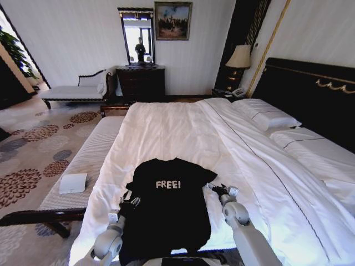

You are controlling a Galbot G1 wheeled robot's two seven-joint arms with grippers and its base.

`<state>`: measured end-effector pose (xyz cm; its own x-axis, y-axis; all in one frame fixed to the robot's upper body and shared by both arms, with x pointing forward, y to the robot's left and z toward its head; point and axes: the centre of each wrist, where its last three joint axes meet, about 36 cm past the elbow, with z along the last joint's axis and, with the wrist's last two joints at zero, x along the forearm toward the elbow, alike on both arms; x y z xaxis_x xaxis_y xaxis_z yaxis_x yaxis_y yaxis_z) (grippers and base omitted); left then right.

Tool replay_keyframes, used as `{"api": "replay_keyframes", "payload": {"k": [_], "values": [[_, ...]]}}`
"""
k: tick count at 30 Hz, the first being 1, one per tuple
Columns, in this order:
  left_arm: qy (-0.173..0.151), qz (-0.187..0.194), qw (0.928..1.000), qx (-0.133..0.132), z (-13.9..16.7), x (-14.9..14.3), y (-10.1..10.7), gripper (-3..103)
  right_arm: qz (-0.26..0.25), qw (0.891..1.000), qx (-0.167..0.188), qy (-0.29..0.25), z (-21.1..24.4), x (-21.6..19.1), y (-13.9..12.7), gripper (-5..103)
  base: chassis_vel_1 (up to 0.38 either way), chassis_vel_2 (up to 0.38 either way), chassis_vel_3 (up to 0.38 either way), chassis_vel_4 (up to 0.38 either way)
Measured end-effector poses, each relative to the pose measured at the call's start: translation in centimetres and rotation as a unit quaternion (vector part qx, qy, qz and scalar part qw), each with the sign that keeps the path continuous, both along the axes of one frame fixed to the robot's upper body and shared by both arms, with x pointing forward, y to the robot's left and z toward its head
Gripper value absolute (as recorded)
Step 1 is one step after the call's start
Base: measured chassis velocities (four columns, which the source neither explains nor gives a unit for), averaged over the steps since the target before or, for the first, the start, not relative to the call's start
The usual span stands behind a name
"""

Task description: Fold the clothes on the bed.

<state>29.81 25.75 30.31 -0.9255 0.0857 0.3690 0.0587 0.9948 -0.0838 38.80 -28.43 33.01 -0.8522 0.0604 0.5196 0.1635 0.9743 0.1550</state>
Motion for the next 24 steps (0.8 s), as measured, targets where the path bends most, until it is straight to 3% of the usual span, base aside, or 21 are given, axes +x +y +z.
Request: {"api": "replay_keyframes", "payload": {"k": [12,15,18,19,22,24], "values": [[0.008,0.019,0.9998,-0.001,-1.5,1.5,-0.2,49,-0.004,1.0,-0.005,-0.002,0.4,-0.6,-0.6,100,0.0,0.0,0.0,0.0],[0.009,0.023,0.9997,-0.001,-1.7,1.5,-0.1,38,-0.005,1.0,-0.005,-0.001,0.4,-0.8,-0.7,100,0.0,0.0,0.0,0.0],[0.008,0.023,0.9997,-0.001,-1.8,1.4,-0.1,32,-0.006,1.0,-0.005,-0.001,0.4,-0.8,-0.8,100,0.0,0.0,0.0,0.0],[0.008,0.023,0.9997,-0.002,-1.8,1.3,-0.2,24,-0.006,1.0,-0.005,-0.002,0.4,-0.8,-0.8,100,0.0,0.0,0.0,0.0],[0.007,0.024,0.9997,-0.003,-1.8,1.4,-0.2,21,-0.006,1.0,-0.005,-0.002,0.5,-0.7,-0.8,100,0.0,0.0,0.0,0.0],[0.006,0.027,0.9996,-0.003,-1.9,1.6,-0.2,11,-0.006,1.0,-0.005,-0.002,0.5,-0.7,-0.7,100,0.0,0.0,0.0,0.0]]}}
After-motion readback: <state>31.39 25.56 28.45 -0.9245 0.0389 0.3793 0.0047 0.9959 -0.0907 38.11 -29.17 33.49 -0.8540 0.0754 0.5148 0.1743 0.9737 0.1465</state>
